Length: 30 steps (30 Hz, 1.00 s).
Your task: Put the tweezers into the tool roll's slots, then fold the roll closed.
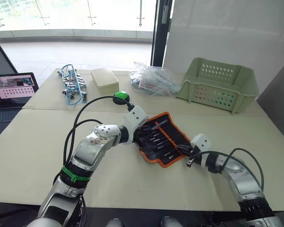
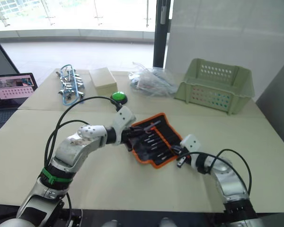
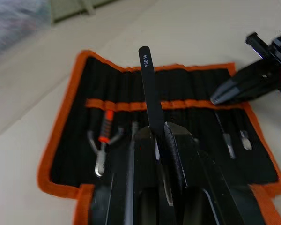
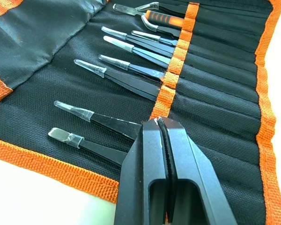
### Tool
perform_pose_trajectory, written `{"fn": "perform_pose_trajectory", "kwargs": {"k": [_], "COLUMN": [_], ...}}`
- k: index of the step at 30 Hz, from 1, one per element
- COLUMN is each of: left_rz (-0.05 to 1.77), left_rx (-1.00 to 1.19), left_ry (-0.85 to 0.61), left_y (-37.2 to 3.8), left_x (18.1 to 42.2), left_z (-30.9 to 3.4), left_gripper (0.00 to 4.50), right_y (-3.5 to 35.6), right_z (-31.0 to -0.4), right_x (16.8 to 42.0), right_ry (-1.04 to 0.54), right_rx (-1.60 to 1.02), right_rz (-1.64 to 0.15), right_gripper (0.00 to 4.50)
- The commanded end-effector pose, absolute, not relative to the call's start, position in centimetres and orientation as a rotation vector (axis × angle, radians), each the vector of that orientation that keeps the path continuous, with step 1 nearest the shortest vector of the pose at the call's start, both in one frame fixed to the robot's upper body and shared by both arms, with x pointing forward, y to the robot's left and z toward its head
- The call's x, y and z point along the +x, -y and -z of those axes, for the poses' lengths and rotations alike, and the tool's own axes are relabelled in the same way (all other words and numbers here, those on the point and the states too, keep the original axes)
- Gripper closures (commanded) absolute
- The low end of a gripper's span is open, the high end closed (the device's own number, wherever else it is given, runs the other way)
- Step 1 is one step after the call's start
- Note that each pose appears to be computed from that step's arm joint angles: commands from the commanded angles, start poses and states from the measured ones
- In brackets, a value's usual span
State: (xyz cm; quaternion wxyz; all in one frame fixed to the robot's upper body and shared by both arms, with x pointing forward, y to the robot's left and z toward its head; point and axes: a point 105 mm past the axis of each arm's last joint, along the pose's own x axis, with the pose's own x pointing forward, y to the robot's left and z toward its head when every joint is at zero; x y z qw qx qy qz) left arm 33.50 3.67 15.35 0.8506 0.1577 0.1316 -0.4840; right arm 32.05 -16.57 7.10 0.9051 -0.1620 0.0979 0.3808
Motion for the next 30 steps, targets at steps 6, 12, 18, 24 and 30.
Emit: {"fn": "perform_pose_trajectory", "kwargs": {"k": [6,12,18,24,30], "left_rz": [1.114,1.111,1.118,1.116,1.079], "left_rx": [0.381,0.388,0.374,0.387,0.405], "left_ry": [-0.416,-0.436,-0.455,-0.463,-0.445], "left_y": [-2.1,-1.5,-0.6,0.2,0.8], "left_x": [32.2,32.2,32.1,32.3,33.2], "left_z": [-13.4,-12.6,-12.2,-11.7,-11.4], "left_gripper": [4.48,4.48,4.48,4.48,4.48], "right_y": [17.8,17.9,17.7,17.9,17.7], "right_z": [-2.5,-2.4,-2.4,-2.4,-2.4], "right_x": [29.6,29.6,29.6,29.6,29.7], "right_ry": [-0.411,-0.412,-0.409,-0.413,-0.411], "right_rx": [-0.289,-0.281,-0.277,-0.277,-0.277], "right_rz": [-0.732,-0.713,-0.716,-0.714,-0.717], "right_gripper": [4.5,4.5,4.5,4.5,4.5]}}
